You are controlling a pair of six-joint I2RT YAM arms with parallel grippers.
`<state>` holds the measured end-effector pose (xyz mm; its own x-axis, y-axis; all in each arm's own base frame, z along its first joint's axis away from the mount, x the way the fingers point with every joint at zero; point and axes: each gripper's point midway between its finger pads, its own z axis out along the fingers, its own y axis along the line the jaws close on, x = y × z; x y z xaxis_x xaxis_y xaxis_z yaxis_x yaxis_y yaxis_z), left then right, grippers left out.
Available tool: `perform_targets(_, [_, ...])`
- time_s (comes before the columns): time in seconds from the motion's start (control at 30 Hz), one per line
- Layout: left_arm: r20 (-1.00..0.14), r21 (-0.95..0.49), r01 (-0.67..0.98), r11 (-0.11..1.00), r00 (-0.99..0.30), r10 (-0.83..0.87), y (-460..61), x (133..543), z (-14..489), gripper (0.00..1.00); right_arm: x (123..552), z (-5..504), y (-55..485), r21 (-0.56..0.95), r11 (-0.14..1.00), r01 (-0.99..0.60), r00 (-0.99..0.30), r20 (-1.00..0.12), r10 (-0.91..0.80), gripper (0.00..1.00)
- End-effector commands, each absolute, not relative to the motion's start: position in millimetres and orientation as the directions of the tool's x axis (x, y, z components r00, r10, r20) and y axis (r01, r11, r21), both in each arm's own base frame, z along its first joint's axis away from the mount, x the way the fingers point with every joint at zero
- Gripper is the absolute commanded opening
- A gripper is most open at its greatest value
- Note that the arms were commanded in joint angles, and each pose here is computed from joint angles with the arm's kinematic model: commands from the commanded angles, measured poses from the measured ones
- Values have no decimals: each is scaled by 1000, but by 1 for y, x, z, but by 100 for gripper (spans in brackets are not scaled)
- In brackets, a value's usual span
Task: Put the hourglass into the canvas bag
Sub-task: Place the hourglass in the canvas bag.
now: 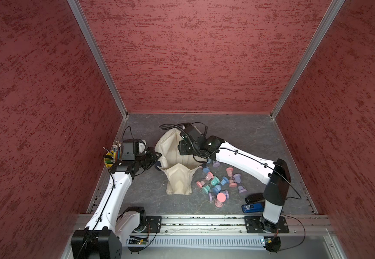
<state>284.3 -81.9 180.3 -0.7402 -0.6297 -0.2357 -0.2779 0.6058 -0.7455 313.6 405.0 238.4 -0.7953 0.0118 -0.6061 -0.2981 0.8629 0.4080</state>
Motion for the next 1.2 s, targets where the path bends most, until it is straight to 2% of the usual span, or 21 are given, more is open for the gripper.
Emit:
perform_targets(0.0, [-250, -748, -268, 607, -733, -632, -83, 283, 184, 0, 311, 270, 397, 424, 858, -291, -771, -635, 53, 0])
perform_targets(0.2, [-268, -742, -252, 621, -737, -620, -86, 284, 187, 0, 307, 202, 417, 388, 879, -278, -856, -515, -43, 0])
perform_targets(0.63, [-288, -727, -240, 643, -744, -603, -90, 283, 190, 0, 320, 133, 424, 321, 917, -236, -896, -438, -77, 1])
perform_targets(0.7, [-289, -727, -238, 644, -745, -602, -90, 283, 190, 0, 322, 141, 423, 329, 915, -235, -887, -457, -64, 42])
perform_targets(0.83, [-289, -720, -246, 649, -744, -603, -89, 283, 188, 0, 328, 182, 416, 337, 912, -232, -839, -545, -11, 93])
perform_targets(0.9, [-289, -717, -251, 650, -742, -605, -88, 283, 187, 0, 331, 205, 411, 342, 911, -229, -811, -584, 16, 98])
perform_targets(1.13, [-287, -726, -250, 641, -737, -612, -88, 286, 192, 0, 337, 280, 353, 306, 951, -54, -658, -727, 196, 98])
perform_targets(1.17, [-288, -727, -249, 640, -735, -614, -88, 286, 194, 7, 334, 291, 343, 318, 947, -46, -631, -744, 219, 96])
